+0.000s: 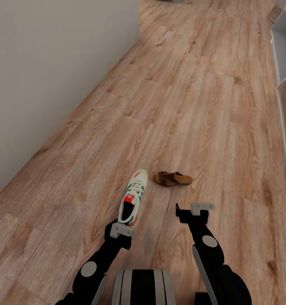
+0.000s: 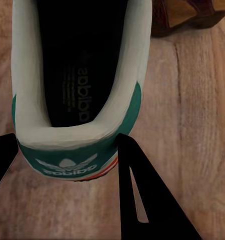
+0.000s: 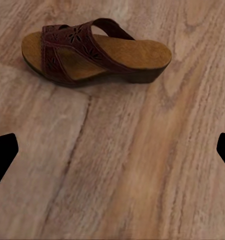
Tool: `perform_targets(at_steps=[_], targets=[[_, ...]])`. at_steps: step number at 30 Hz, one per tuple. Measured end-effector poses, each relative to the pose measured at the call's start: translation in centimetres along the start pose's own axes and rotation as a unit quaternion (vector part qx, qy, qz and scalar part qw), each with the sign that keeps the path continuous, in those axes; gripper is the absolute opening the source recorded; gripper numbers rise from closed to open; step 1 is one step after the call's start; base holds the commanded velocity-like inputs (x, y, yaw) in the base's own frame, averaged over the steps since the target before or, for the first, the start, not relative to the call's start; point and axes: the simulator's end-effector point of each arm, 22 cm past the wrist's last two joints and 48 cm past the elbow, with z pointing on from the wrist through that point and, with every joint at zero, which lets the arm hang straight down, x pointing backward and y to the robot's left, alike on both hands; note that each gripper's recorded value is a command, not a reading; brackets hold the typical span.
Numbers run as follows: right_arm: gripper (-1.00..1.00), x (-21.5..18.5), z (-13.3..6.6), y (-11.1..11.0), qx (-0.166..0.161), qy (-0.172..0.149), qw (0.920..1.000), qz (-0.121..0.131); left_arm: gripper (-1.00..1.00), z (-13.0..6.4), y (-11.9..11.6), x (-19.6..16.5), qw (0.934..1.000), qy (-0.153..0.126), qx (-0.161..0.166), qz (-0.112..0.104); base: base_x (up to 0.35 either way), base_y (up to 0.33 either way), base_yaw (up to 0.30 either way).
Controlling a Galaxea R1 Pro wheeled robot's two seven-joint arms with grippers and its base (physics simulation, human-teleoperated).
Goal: Pick up the two gym shoes and the two sandals from the corridor floor and place them onto the hallstand (shoe rack) in the corridor, making sure they are on the rack and not on the floor. Arrange them so the two gym shoes are next to each other and the two sandals are next to each other.
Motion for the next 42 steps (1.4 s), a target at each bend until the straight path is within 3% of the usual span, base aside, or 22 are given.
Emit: perform_targets(at_steps=[25, 42], targets=[[1.00, 0.7, 0.3, 0.0, 0.000, 0.006, 1.0000, -0.001, -1.00, 0.2, 0.0, 0.6, 1.0000, 0.006, 0.001, -0.002, 0.137, -0.167, 0.289], [1.00, 1.1, 0.4, 0.1, 0.000, 0.011, 0.9999, -0.001, -1.00, 0.3, 0.0, 1.0, 0.9999, 0.010, 0.001, -0.004, 0.011, -0.014, 0.289]])
